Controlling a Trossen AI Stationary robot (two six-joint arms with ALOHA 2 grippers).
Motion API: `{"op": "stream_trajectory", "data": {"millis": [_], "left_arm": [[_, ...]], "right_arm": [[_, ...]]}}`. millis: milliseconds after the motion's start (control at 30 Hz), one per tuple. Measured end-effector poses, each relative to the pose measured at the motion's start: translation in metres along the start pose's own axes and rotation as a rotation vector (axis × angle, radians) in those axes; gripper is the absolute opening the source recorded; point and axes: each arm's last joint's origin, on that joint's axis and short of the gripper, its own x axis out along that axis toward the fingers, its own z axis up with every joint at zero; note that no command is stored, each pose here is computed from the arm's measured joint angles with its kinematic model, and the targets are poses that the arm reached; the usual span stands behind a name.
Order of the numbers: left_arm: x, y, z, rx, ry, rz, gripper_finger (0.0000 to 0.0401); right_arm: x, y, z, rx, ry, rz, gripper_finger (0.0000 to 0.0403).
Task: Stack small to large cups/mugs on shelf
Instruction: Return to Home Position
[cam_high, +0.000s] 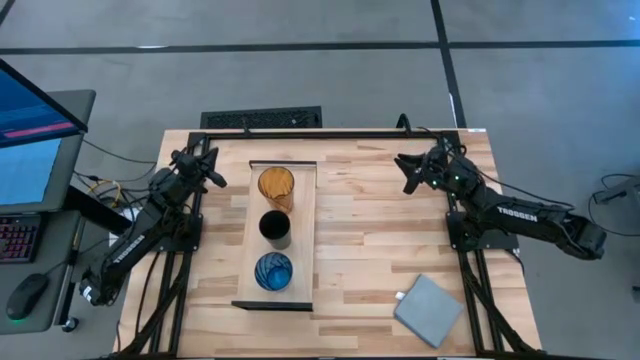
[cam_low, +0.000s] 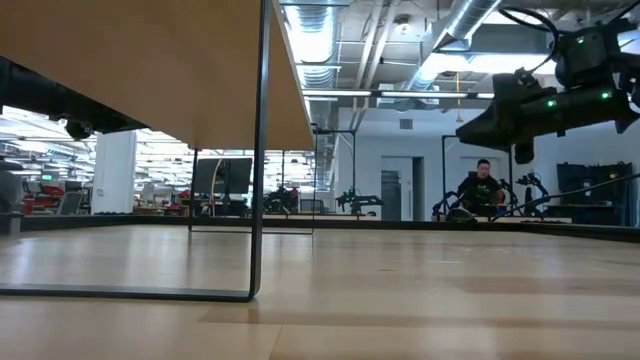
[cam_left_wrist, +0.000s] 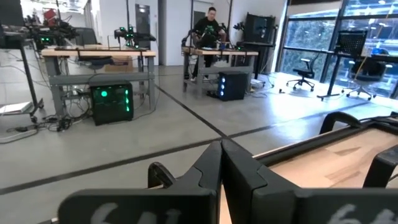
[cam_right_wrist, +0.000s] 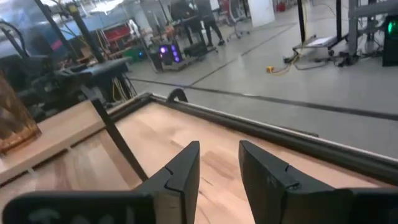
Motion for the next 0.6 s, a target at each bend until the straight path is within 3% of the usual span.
{"op": "stream_trajectory", "data": {"millis": [600], "left_arm": [[0.000,-0.001,-0.001,-0.015,0.013,-0.045,0.0000]], "right_arm": [[-0.027,0.013,0.004,-0.023,-0.027,-0.007,0.0134]]}}
